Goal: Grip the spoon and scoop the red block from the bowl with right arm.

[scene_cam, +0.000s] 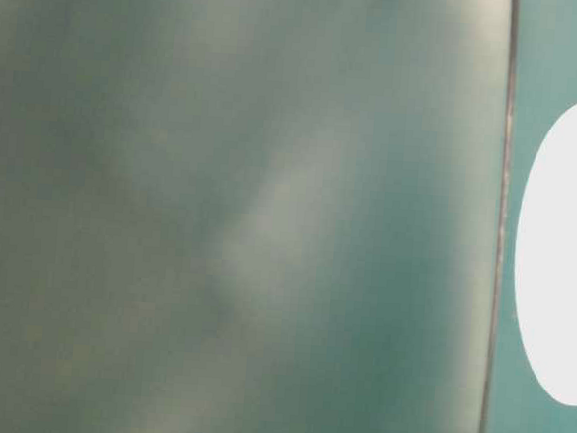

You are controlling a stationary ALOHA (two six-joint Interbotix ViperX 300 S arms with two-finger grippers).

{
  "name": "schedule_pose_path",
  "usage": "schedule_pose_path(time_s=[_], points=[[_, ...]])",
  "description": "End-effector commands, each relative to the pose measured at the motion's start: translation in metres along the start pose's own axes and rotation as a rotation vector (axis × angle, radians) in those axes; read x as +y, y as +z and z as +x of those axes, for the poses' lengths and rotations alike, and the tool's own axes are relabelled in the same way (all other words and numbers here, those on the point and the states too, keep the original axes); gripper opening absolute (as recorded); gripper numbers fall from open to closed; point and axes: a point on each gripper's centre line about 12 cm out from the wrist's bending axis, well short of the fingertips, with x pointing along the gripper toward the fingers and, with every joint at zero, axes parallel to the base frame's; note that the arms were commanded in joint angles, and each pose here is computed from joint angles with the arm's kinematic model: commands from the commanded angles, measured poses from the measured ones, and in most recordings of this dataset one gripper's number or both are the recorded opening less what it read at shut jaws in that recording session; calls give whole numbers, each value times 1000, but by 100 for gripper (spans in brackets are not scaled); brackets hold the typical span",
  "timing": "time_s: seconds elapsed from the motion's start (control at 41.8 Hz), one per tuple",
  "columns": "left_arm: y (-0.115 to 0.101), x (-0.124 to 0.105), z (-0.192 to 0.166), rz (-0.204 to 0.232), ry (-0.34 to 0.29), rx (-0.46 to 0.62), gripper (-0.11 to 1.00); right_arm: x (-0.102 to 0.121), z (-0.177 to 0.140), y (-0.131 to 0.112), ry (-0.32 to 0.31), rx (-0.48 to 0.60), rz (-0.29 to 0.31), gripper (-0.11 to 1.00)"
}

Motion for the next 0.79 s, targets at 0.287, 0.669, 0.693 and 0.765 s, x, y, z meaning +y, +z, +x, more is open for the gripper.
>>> schedule_pose_path(time_s=[0.287, 0.669, 0.693, 0.765], points=[[4, 0, 1, 2, 2, -9, 0, -15, 13, 72, -34, -8, -27, 24], [3, 0, 1, 4, 2, -8, 0, -38, 19, 145, -53, 32, 5, 24], [3, 0, 1, 4, 2, -5, 0, -39, 19, 147, -52, 37, 9, 24], [1, 0, 1, 4, 2, -2, 0, -42, 21, 156, -54, 46, 16, 24]])
